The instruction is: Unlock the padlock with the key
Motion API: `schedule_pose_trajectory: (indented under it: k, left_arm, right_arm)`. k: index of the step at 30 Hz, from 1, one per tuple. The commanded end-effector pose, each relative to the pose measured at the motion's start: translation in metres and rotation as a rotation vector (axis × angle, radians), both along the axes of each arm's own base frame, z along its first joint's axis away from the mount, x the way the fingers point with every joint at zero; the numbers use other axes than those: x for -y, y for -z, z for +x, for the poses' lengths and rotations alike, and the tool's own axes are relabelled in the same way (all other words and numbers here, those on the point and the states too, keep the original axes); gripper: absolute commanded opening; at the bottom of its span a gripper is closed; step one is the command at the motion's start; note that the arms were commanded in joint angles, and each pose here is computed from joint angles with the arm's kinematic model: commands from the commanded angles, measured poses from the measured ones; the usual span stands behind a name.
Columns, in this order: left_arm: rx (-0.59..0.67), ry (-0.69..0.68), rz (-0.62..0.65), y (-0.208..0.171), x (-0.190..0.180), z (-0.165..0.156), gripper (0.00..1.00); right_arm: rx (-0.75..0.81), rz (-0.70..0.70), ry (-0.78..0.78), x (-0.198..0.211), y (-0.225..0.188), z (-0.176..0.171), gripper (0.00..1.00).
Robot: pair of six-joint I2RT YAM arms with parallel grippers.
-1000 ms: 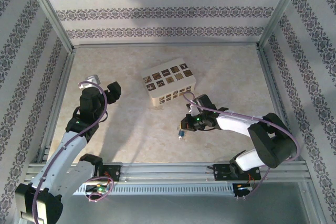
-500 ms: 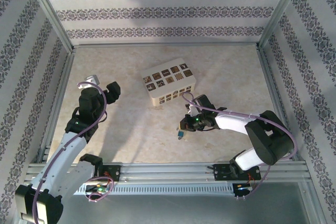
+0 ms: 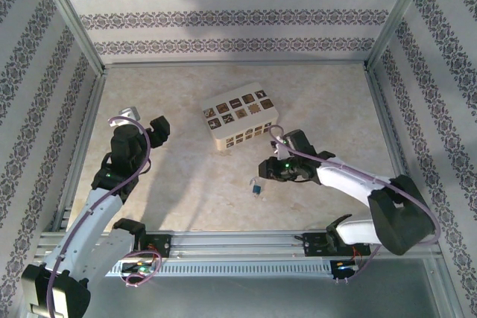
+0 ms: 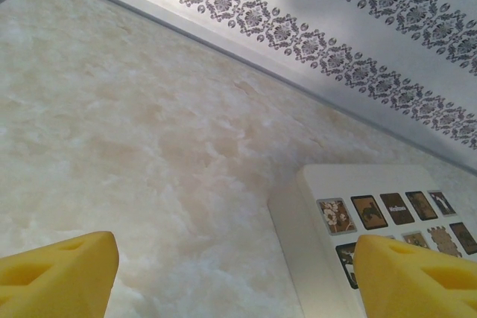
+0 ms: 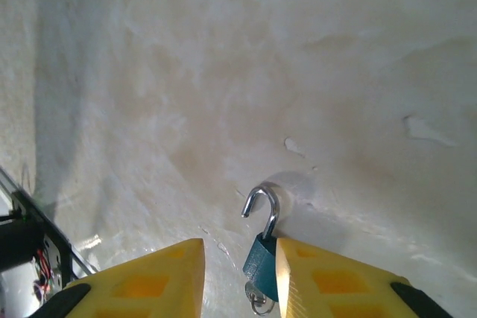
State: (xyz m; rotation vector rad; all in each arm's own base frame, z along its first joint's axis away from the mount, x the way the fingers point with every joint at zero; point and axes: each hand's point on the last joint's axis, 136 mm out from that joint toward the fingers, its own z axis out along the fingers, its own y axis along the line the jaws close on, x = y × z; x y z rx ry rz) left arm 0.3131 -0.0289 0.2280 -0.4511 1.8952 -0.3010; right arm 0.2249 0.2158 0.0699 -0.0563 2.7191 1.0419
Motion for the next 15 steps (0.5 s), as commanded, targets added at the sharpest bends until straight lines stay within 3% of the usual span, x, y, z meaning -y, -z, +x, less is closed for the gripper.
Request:
schedule_pose_trajectory:
  k: [1,10,15]
  left_arm:
    - [0.012,-0.031,0.048,-0.009,-0.011,-0.005,0.84]
    - [0.060,-0.116,0.132,-0.021,-0.032,-0.014,0.98]
    - [0.106,-0.178,0.172,-0.030,-0.045,-0.023,0.99]
  right_arm:
    - [0.087,-0.042,0.024,0.016,-0.023,0.011,0.33]
    - [0.354,-0.110,0.185,0.064,-0.077,0.043,0.46]
    - [0.502,-0.150,0.285,0.093,-0.105,0.058,0.56]
